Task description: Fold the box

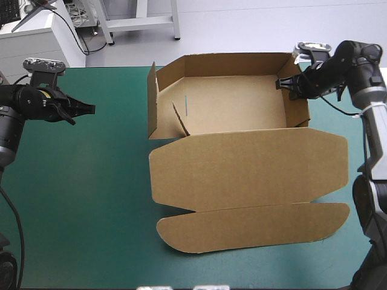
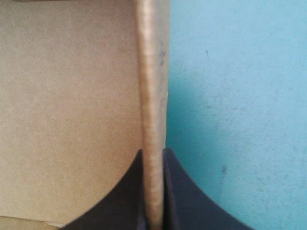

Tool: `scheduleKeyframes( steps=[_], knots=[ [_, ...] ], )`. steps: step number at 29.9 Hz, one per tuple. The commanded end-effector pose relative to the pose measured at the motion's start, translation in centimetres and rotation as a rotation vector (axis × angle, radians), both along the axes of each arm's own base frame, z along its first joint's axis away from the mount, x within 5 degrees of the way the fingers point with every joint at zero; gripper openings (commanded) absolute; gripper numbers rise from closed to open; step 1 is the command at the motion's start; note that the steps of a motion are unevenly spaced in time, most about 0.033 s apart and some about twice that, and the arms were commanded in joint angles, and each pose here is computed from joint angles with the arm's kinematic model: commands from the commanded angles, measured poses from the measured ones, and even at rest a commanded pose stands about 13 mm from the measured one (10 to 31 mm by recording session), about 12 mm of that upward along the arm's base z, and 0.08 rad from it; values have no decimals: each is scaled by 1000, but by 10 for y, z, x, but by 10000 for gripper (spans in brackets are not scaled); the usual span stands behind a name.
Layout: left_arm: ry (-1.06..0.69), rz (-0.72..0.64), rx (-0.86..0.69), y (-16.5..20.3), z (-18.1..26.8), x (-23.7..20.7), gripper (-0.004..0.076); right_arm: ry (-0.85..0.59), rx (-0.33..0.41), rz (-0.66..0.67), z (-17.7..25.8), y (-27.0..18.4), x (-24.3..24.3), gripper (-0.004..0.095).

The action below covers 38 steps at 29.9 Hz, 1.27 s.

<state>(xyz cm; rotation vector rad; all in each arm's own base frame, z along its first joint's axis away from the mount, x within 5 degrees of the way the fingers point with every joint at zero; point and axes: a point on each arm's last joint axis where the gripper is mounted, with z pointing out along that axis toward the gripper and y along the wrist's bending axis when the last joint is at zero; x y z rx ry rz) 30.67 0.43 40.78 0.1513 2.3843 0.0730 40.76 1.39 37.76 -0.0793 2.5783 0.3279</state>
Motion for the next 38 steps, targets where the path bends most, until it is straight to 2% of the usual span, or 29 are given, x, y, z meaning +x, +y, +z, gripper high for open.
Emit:
scheduleKeyframes(
  steps=[1,3,6,10,14,16,21,25,32,36,38],
  knots=[
    [-88,-6,-14,-2,17,-1,-7,-156,57,-3,59,-12,-37,-18],
    [-71,-7,-23,-2,13,2,5,-185,97,-20,69,-19,-46,-18],
    [-19,-17,-77,-6,4,7,69,-209,138,-42,78,-29,-58,-17],
    [41,-36,-195,-15,-9,17,225,-208,148,-33,78,-31,-71,-19],
    [68,-41,-314,-24,-19,28,423,-171,161,-24,68,-29,-76,-19],
    [78,-50,-399,-30,-21,32,470,-157,183,-19,64,-27,-77,-18],
    [149,-112,-628,-47,-26,36,481,-164,224,10,64,-23,-77,-19],
    [194,-221,-699,-57,-28,36,481,-166,228,18,65,-22,-77,-19],
    [141,-372,-858,-71,-13,33,473,-166,230,18,58,-23,-69,-17],
    [134,-467,-921,-77,-7,28,473,-155,289,12,54,-21,-62,-17],
    [144,-481,-931,-77,-6,27,473,-145,293,21,51,-18,-59,-16]
  ],
)
